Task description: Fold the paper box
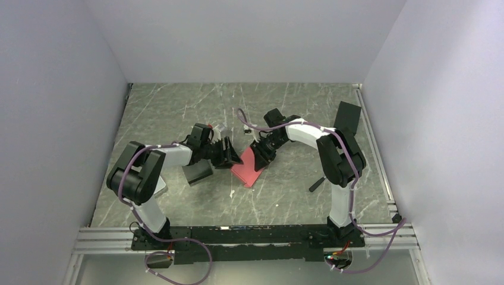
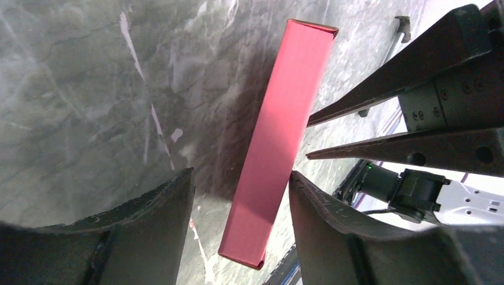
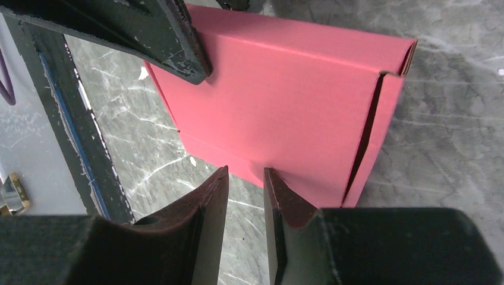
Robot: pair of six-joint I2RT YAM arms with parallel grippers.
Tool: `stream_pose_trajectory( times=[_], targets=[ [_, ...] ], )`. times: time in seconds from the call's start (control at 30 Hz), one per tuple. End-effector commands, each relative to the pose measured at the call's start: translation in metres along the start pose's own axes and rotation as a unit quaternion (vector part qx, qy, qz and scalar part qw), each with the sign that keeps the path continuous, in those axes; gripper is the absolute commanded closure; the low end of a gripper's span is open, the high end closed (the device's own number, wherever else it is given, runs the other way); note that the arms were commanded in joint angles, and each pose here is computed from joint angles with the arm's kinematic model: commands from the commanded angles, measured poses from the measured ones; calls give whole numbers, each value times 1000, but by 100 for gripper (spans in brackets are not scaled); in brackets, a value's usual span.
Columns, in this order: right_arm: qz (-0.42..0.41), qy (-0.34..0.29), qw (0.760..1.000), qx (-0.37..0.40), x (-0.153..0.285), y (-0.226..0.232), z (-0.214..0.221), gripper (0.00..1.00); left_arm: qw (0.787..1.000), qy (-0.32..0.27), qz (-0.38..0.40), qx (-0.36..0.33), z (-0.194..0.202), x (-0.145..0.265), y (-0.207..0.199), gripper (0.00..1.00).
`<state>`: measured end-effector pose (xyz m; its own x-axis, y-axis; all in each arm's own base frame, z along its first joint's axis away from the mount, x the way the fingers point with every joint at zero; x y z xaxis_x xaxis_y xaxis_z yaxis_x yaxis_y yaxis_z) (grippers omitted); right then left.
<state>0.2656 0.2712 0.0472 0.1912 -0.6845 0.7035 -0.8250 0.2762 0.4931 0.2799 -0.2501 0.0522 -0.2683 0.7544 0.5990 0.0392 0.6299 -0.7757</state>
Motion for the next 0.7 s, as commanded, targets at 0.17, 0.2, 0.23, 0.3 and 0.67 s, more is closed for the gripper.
stream_pose_trajectory(
  times=[0.17,0.2,0.23,0.3,0.67],
  targets=[
    [25,8,999,19,1,-10,5,67,997,18,70,2,-4,-15,-22,46],
    [24,6,999,21,1,-9,4,67,997,23,73,2,-2,-17,-23,48],
    [23,4,999,22,2,-9,3,67,997,27,76,2,-2,-19,-24,51],
    [20,0,999,27,3,-7,1,66,996,35,87,2,0,-20,-26,60],
    [-6,-94,986,138,70,35,-44,52,987,18,154,31,-12,-2,-44,91]
  ],
)
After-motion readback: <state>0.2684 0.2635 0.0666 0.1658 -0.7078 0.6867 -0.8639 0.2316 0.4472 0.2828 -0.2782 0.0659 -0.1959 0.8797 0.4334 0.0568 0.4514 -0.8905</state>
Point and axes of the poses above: each gripper's point midway between its finger pads, its own x axis back along the fingers, its own y axis along the line the jaws close on, z = x × y, the point moved 1 cm from there along x, back along the fingers, and after that the axes turned 4 degrees about x, right-handed, at the moved point
